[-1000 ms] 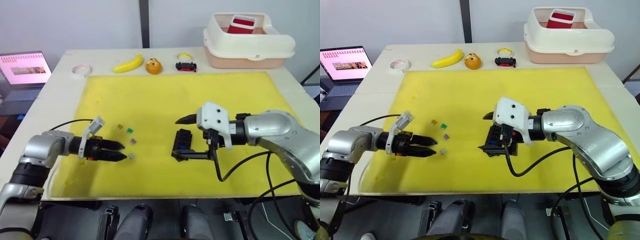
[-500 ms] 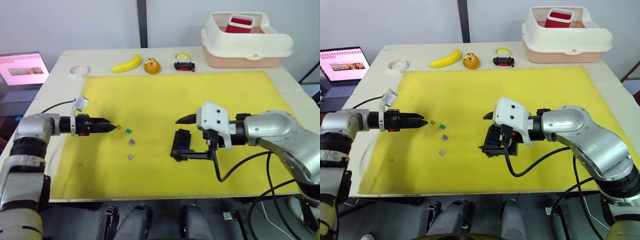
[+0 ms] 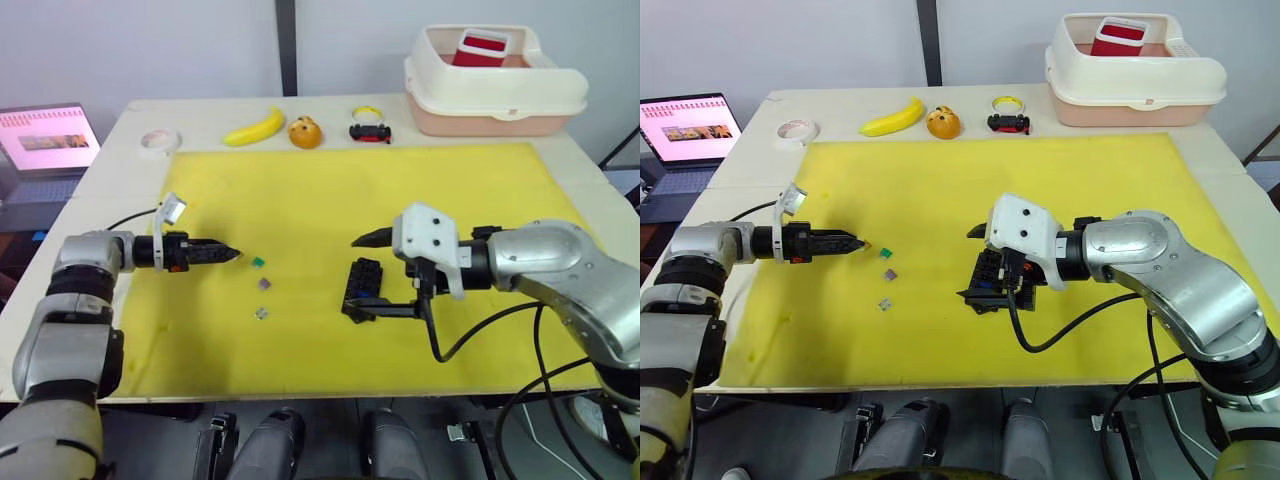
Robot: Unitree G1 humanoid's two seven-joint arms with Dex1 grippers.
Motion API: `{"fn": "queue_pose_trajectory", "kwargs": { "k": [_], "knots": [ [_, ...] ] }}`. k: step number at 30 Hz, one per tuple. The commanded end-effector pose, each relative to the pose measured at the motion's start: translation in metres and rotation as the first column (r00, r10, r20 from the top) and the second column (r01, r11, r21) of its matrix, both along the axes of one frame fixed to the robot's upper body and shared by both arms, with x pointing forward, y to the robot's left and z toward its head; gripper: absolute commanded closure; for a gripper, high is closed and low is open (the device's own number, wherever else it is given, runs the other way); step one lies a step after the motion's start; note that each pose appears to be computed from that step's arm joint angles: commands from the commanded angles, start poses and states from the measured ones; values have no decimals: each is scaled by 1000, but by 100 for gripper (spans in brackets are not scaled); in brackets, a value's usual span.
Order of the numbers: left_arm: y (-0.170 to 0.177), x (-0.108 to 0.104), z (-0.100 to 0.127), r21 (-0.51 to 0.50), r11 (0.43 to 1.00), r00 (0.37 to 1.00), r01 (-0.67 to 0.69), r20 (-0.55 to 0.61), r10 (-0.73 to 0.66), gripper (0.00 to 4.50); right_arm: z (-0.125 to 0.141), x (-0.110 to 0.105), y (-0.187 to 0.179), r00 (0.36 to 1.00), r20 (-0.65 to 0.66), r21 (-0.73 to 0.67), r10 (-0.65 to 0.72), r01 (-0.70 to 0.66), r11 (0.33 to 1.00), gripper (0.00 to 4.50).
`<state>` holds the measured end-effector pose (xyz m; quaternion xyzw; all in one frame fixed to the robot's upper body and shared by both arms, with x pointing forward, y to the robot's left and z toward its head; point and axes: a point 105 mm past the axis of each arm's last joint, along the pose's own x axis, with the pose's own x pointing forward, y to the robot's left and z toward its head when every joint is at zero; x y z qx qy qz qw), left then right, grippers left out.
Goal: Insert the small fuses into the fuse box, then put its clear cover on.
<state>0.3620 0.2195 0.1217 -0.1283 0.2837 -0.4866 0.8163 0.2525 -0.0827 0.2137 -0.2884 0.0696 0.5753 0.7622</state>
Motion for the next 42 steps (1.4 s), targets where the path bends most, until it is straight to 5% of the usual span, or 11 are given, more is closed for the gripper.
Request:
{"fn": "queue_pose_trajectory", "kwargs": {
  "k": [1, 25, 28, 31, 42],
  "knots": [
    [-10, -4, -10, -10, 999, 998, 48, -40, -48, 0, 11, -3, 1, 998, 60, -5, 11, -10, 1000, 2],
    [-27, -8, -25, -5, 995, 994, 99, -54, -99, 0, 8, -1, 0, 998, 59, -9, -10, 11, 1000, 2],
    [-26, -5, -26, -11, 998, 996, 68, -54, -68, 90, 7, 0, 0, 998, 58, -11, -14, 14, 1000, 0],
    [-25, -7, -29, 1, 997, 995, 72, -71, -72, 232, 7, -1, 0, 998, 57, -12, -14, 15, 1000, 0],
    [-23, -4, -29, -27, 999, 996, 29, -79, -31, 232, 6, 0, 0, 998, 55, -13, -15, 16, 1000, 0]
  ]
}}
